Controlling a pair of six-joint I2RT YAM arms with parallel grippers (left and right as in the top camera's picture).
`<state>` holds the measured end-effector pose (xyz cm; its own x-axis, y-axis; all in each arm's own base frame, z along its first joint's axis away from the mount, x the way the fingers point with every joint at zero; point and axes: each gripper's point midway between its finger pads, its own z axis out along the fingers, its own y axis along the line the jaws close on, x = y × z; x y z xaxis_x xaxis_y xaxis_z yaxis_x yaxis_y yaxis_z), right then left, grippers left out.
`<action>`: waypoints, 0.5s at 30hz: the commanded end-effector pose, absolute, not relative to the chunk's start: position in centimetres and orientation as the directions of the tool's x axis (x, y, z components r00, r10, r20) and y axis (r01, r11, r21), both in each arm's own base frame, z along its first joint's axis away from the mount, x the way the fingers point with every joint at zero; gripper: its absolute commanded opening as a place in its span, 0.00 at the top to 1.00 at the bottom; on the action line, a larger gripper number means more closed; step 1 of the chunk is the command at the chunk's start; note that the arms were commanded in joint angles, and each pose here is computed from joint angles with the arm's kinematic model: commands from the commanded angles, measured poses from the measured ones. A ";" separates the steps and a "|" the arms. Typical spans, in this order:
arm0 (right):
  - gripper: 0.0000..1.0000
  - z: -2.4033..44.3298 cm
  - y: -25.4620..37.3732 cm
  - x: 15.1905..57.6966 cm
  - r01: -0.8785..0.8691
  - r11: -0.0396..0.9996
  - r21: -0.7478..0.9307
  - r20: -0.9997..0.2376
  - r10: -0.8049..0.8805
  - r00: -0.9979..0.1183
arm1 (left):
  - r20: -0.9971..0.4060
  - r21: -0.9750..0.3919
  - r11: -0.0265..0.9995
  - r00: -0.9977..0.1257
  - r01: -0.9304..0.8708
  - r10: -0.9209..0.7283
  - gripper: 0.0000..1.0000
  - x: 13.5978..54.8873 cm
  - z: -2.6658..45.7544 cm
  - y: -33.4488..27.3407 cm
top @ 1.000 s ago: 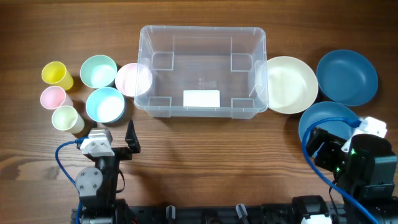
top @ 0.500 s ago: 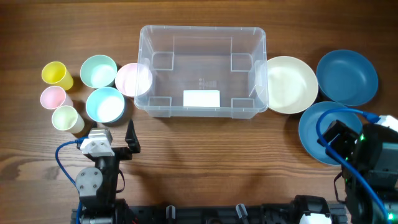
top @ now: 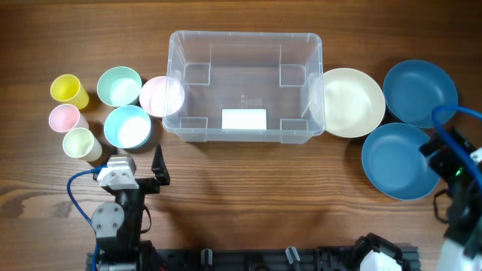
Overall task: Pack container
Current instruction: 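Lower the right gripper and grasp the rim of the front teal bowl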
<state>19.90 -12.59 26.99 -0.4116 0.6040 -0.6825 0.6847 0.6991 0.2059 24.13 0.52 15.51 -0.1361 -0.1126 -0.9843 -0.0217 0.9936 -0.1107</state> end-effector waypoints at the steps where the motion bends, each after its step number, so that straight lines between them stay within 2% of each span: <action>1: 0.00 25.6 -14.3 21.4 0.693 0.629 0.352 -0.574 0.730 -0.372 | -0.986 -0.094 0.996 -0.135 -0.002 -0.094 0.00 24.1 15.4 0.2; 2: 0.00 24.8 -15.6 20.9 0.738 0.572 0.358 -0.539 0.772 -0.337 | -0.986 -0.094 0.996 -0.135 -0.002 -0.094 0.00 24.1 15.4 0.2; 4: 0.00 23.5 -17.0 20.6 0.777 0.520 0.355 -0.493 0.810 -0.317 | -0.986 -0.094 0.996 -0.135 -0.002 -0.094 0.00 24.1 15.4 0.2; 15: 0.00 16.0 -18.8 21.0 0.827 0.484 0.287 -0.382 0.849 -0.364 | -0.986 -0.094 0.996 -0.135 -0.002 -0.094 0.00 24.1 15.4 0.2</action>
